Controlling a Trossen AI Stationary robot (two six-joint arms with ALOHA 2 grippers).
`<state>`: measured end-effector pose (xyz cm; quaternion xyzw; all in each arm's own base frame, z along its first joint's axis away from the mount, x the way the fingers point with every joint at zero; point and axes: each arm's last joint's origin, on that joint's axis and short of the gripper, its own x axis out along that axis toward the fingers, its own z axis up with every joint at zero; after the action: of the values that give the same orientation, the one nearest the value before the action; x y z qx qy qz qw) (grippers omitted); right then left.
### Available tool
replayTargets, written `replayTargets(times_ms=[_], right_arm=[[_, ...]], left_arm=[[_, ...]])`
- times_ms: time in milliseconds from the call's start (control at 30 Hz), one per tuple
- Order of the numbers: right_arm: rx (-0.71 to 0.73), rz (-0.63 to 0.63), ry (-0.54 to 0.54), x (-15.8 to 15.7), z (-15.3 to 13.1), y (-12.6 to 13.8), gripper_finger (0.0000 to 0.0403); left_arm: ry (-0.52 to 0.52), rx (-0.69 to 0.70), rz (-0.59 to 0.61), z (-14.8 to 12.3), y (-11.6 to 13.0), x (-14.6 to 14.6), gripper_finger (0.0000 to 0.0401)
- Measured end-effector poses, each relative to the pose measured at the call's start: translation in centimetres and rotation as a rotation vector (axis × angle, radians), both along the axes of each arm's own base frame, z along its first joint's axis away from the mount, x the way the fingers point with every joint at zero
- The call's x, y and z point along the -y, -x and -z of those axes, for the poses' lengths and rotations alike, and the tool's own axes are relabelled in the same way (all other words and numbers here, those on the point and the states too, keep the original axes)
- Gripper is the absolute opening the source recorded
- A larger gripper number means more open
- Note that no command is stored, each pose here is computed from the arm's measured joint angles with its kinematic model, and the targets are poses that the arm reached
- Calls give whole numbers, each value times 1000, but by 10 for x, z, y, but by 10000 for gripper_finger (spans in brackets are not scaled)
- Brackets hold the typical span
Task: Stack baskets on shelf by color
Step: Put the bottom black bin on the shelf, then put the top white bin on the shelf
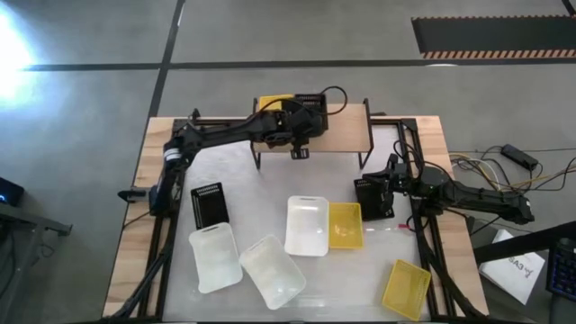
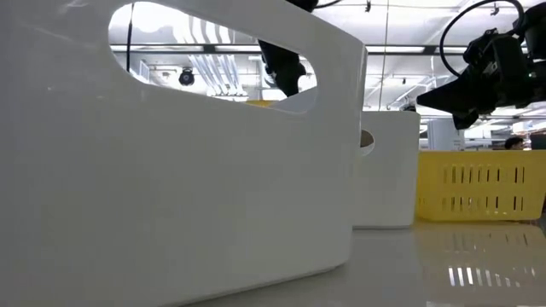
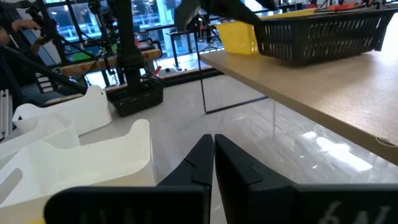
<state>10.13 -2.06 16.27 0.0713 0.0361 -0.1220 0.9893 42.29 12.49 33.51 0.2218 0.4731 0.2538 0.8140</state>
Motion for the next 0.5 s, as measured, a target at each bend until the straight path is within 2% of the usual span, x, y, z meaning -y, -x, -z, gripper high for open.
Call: replayTargets(times_ms=[300, 500], right_arm=[[0, 0, 0, 0, 0, 0, 9], [0, 0, 0, 0, 0, 0, 9]], left_arm=[[-8, 21, 8, -9, 3, 8, 121], [21, 90, 24, -20, 4, 36, 121]])
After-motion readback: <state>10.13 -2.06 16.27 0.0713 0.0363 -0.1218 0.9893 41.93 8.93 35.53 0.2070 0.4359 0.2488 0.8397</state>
